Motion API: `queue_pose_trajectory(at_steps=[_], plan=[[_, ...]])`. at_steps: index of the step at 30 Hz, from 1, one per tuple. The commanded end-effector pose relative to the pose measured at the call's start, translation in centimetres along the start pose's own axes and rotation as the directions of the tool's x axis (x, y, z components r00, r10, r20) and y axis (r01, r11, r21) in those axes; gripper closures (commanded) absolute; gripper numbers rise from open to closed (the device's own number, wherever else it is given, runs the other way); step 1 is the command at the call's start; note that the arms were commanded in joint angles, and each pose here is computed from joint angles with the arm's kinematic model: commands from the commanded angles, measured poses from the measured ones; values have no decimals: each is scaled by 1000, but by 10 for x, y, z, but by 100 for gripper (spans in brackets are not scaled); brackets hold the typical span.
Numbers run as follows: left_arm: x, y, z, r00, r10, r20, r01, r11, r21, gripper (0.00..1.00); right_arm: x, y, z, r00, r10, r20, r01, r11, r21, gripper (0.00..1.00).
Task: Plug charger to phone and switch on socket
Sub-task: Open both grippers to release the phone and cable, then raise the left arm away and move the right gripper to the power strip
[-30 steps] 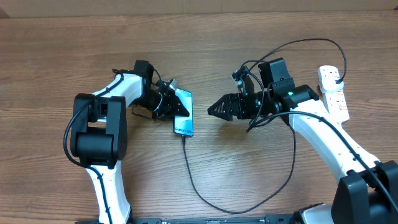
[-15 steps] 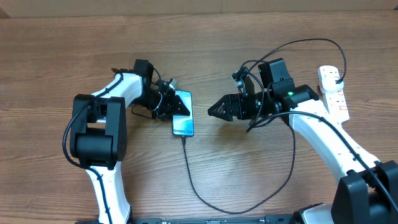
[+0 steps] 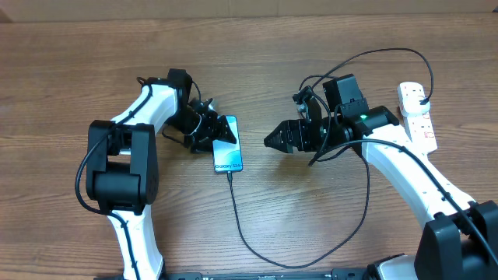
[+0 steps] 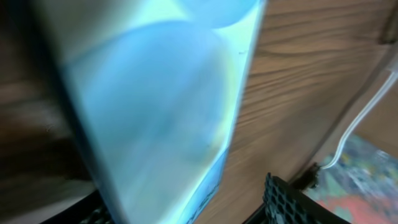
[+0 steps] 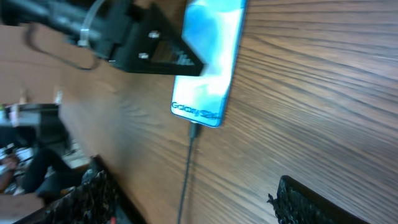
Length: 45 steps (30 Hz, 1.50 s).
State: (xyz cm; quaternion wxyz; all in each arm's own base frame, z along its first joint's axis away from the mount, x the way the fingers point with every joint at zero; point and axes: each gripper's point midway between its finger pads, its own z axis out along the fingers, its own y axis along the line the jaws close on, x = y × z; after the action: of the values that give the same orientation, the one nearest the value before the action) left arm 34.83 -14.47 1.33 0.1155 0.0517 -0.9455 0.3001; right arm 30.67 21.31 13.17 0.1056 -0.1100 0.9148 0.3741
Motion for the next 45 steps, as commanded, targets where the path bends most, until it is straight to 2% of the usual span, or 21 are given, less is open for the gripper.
queue_pose_trajectory(at_steps=[1,5,7,9,10,12,14,21,27,31,34,37,38,41,45], plan=[[-3,76,7,996,-84,1,79,934,-347,27,-10,-8,-10,999,-21,45,18,997,74,17],[-11,65,-10,996,-82,16,82,929,-360,21,-11,-18,-16,998,10,54,-15,996,87,16],[-15,55,-22,997,-74,27,78,930,-358,9,-12,-26,-21,997,35,63,-41,994,102,10],[-19,50,-32,997,-64,41,75,927,-368,6,-13,-37,-28,995,65,75,-74,990,123,8],[-22,47,-39,997,-62,53,78,922,-380,0,-14,-42,-31,993,81,82,-91,988,128,8],[-26,42,-52,996,-51,74,76,915,-397,0,-17,-55,-41,988,117,104,-131,982,137,6],[-30,33,-65,995,-37,95,72,913,-402,0,-20,-68,-51,979,152,132,-171,974,146,0],[-36,-5,-115,974,46,220,41,925,-378,1,-28,-126,-95,929,258,267,-319,921,222,0],[-29,-51,-169,909,181,376,-40,934,-354,0,-34,-171,-147,852,322,413,-464,829,313,0],[-14,-84,-200,836,316,450,-146,917,-372,0,-49,-196,-191,806,256,533,-512,754,412,0],[-7,-93,-212,811,337,478,-162,915,-370,0,-55,-216,-217,752,217,622,-573,683,454,0],[-5,-95,-214,808,336,483,-160,916,-368,0,-60,-237,-248,671,180,720,-653,603,458,0],[-3,-94,-213,814,332,476,-158,916,-368,0,-58,-251,-271,619,145,772,-702,542,462,0],[1,-91,-210,827,322,460,-152,917,-368,0,-52,-270,-302,565,88,820,-756,454,472,0],[6,-89,-208,840,313,443,-147,918,-369,0,-49,-290,-314,526,85,846,-781,442,441,0]])
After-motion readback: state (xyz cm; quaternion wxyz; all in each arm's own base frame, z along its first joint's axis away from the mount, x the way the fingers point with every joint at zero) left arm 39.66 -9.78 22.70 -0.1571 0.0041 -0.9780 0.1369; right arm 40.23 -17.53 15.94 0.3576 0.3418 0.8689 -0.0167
